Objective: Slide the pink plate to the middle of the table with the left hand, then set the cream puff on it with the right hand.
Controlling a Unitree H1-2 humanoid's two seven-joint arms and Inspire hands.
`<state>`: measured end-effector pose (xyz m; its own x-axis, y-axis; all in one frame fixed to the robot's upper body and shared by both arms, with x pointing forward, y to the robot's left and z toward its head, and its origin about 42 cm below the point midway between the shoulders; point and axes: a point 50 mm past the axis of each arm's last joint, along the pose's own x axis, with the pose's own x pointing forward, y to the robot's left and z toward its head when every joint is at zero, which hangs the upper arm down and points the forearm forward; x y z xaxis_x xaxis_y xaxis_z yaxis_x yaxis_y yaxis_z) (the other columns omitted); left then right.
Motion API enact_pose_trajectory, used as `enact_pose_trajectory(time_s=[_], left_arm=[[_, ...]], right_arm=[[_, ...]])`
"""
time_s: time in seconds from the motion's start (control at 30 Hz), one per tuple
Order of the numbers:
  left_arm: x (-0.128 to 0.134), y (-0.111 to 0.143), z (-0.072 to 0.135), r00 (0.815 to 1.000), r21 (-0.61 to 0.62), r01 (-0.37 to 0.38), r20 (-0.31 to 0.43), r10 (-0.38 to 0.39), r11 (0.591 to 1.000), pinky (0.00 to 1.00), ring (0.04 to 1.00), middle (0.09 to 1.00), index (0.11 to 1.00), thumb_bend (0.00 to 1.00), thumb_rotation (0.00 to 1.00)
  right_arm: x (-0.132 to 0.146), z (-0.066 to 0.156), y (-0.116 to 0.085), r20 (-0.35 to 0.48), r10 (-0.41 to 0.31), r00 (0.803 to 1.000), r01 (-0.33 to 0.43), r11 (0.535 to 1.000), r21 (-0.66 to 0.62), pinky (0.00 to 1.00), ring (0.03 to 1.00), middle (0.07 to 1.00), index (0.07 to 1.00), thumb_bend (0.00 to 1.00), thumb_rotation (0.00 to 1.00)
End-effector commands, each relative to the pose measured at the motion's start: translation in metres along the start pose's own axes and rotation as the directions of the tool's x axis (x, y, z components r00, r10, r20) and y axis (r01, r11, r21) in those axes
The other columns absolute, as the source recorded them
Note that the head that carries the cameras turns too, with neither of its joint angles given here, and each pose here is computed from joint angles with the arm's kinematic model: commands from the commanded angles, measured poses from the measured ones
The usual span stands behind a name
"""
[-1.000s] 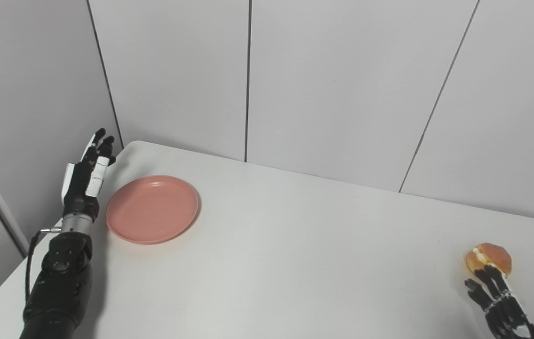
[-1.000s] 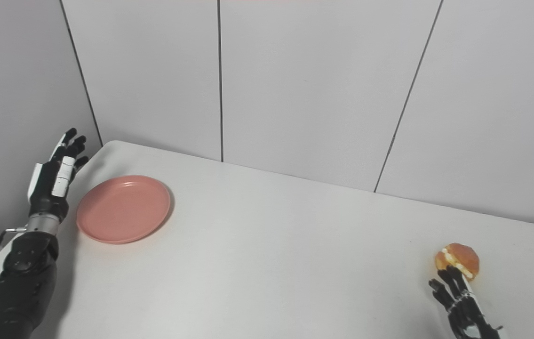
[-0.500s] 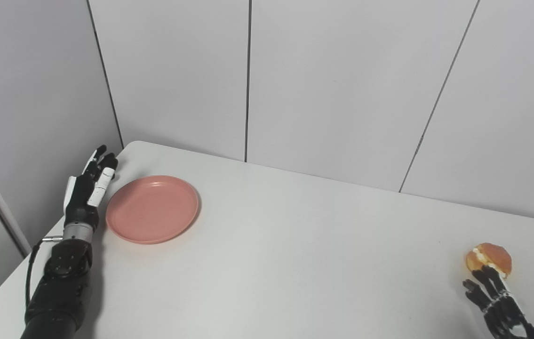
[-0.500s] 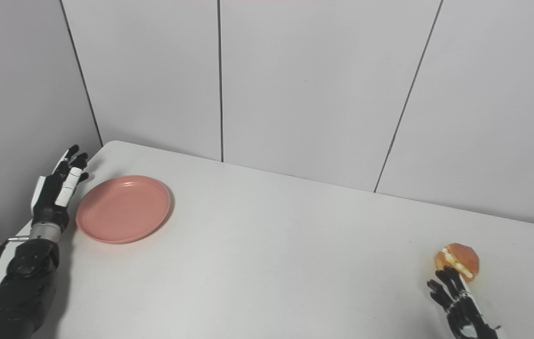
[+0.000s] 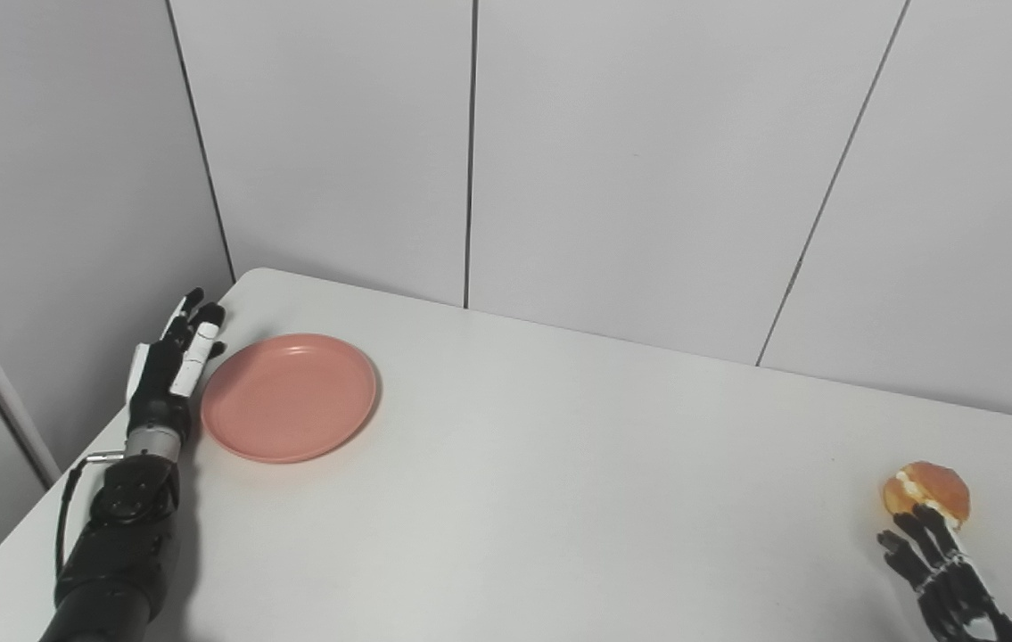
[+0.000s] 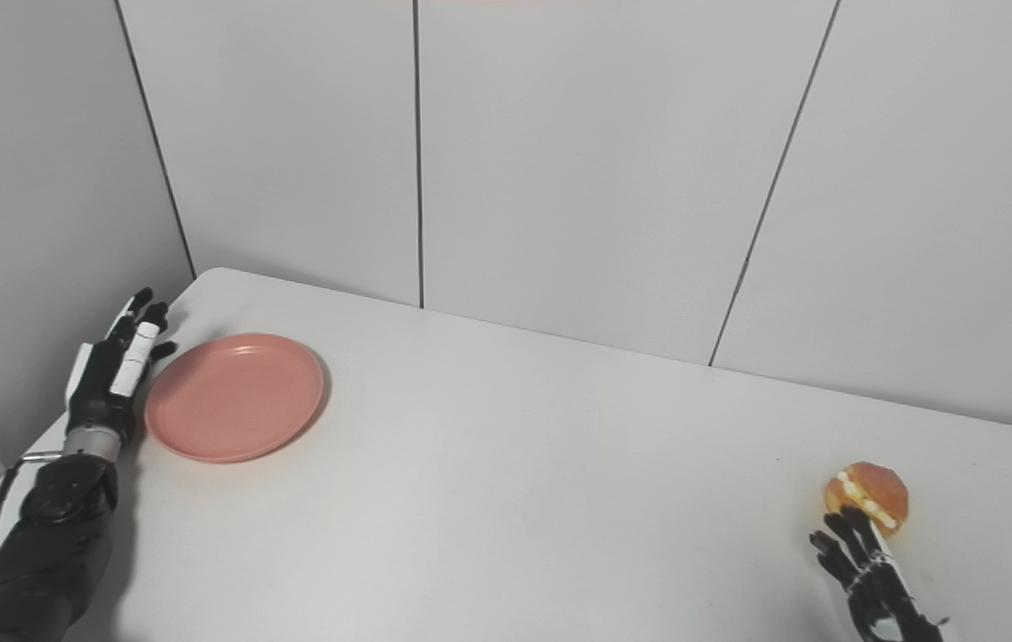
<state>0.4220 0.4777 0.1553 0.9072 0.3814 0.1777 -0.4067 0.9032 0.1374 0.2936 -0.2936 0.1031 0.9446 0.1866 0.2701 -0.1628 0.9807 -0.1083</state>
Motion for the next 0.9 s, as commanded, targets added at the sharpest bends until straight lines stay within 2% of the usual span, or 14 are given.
enact_pose_trajectory(time_s=[0.0,0.07,0.13,0.47,0.73,0.87], left_arm=[[0.013,0.003,0.02,0.997,-0.003,-0.003,0.078,0.003,1.0,0.82,0.921,0.905,0.907,0.99,0.84],[0.012,0.0,0.018,0.997,-0.013,0.008,0.074,-0.007,1.0,0.81,0.917,0.903,0.905,0.99,0.84],[0.01,-0.003,0.014,0.998,-0.016,0.016,0.062,-0.015,1.0,0.86,0.929,0.909,0.915,0.96,0.84],[-0.001,-0.018,-0.007,0.998,-0.03,0.062,-0.003,-0.062,0.998,0.77,0.897,0.887,0.891,1.0,0.82],[-0.014,-0.026,-0.016,0.995,-0.088,0.097,-0.005,-0.098,0.991,0.79,0.916,0.905,0.897,1.0,0.83],[-0.023,-0.029,-0.02,0.992,-0.085,0.126,0.004,-0.126,0.988,0.84,0.942,0.932,0.927,0.94,0.86]], right_arm=[[-0.046,-0.032,0.01,-0.148,-0.023,0.989,0.028,0.999,0.035,0.92,0.887,0.927,0.939,0.96,1.0],[-0.046,-0.032,0.01,-0.148,-0.024,0.989,0.029,0.999,0.034,0.92,0.888,0.926,0.94,0.97,1.0],[-0.046,-0.032,0.01,-0.146,-0.025,0.989,0.03,0.999,0.032,0.91,0.886,0.926,0.94,0.97,1.0],[-0.047,-0.032,0.01,-0.139,-0.02,0.99,0.024,0.999,0.026,0.91,0.885,0.928,0.94,0.97,1.0],[-0.047,-0.031,0.011,-0.136,-0.017,0.991,0.021,0.999,0.028,0.9,0.885,0.927,0.94,0.96,1.0],[-0.047,-0.032,0.011,-0.134,-0.016,0.991,0.02,1.0,0.023,0.9,0.882,0.925,0.935,0.95,1.0]])
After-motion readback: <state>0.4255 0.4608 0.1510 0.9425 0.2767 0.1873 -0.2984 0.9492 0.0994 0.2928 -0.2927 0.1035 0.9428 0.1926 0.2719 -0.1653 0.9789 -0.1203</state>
